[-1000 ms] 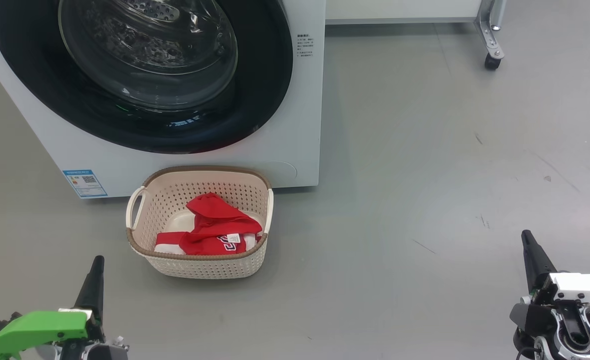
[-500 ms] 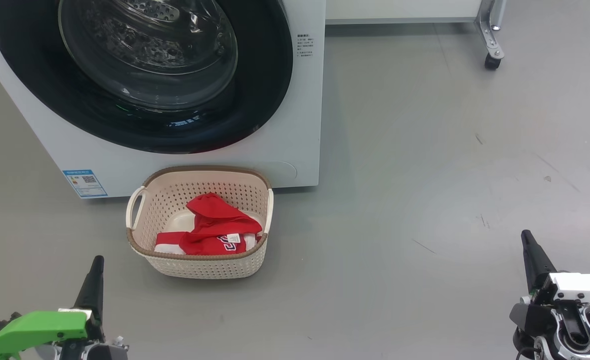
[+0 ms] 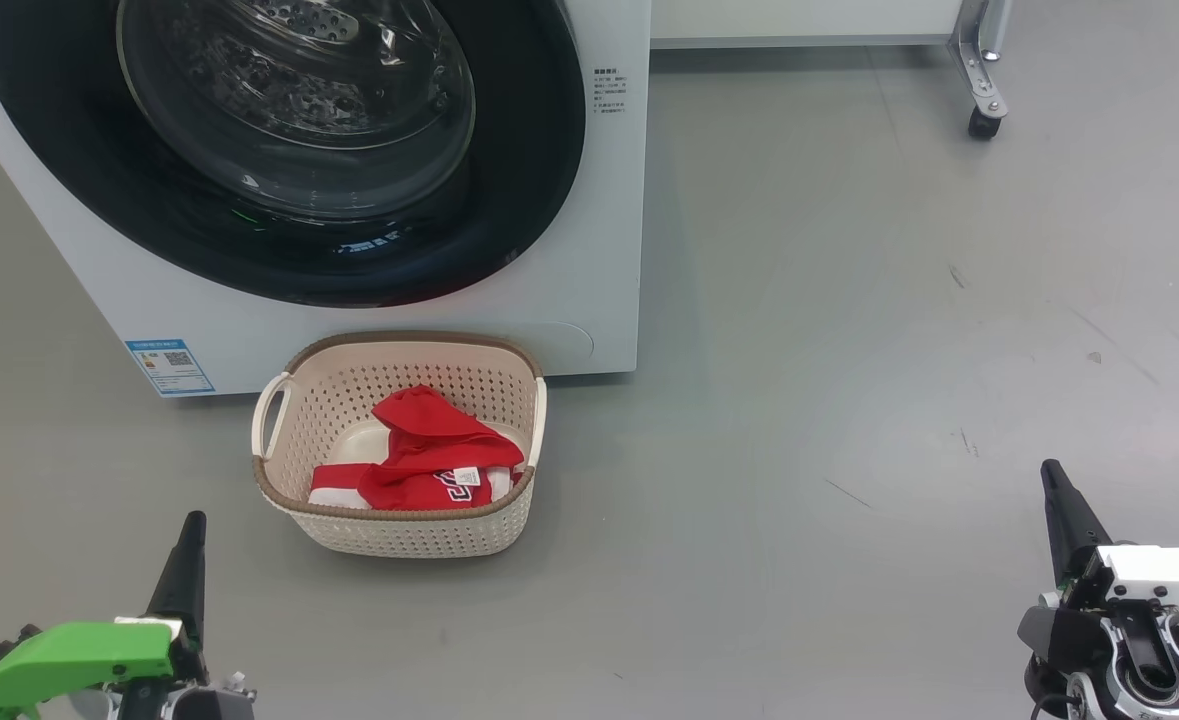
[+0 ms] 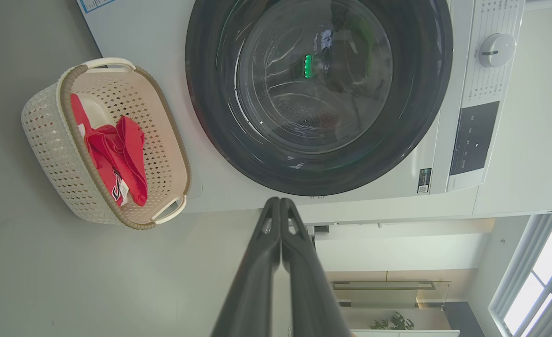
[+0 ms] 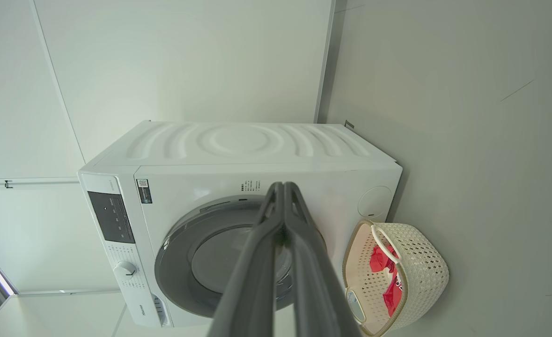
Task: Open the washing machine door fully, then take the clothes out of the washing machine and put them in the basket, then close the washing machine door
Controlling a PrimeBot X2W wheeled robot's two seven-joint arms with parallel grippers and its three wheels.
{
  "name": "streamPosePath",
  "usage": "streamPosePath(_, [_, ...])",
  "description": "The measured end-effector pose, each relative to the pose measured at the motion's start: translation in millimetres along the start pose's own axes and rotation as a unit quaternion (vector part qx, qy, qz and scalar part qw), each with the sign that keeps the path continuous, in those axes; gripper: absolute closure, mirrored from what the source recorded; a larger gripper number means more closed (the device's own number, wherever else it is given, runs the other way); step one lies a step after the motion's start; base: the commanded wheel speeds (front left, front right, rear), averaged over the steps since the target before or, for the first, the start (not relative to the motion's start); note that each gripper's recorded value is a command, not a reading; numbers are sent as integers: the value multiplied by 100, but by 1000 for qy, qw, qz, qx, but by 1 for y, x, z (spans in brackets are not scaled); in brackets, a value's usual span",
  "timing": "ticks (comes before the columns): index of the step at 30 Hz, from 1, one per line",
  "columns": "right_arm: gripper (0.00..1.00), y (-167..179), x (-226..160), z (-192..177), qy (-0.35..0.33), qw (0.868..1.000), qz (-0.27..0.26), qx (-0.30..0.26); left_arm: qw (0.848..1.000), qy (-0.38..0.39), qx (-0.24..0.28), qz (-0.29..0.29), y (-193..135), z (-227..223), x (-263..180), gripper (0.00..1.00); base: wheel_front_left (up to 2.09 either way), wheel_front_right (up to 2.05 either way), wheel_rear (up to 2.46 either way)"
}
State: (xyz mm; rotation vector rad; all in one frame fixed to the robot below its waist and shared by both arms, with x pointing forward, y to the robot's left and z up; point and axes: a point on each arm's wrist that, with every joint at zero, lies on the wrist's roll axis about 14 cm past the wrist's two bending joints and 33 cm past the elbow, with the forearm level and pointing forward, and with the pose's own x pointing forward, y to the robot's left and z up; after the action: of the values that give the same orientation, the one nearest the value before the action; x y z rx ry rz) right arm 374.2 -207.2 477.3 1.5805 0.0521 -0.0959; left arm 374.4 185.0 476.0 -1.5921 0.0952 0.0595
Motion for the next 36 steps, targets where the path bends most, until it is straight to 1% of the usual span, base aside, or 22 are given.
streamPosePath(36, [100, 0, 0, -1, 1, 1000, 0, 0, 1000, -1, 0, 0, 0, 1, 0, 100, 0, 0, 0])
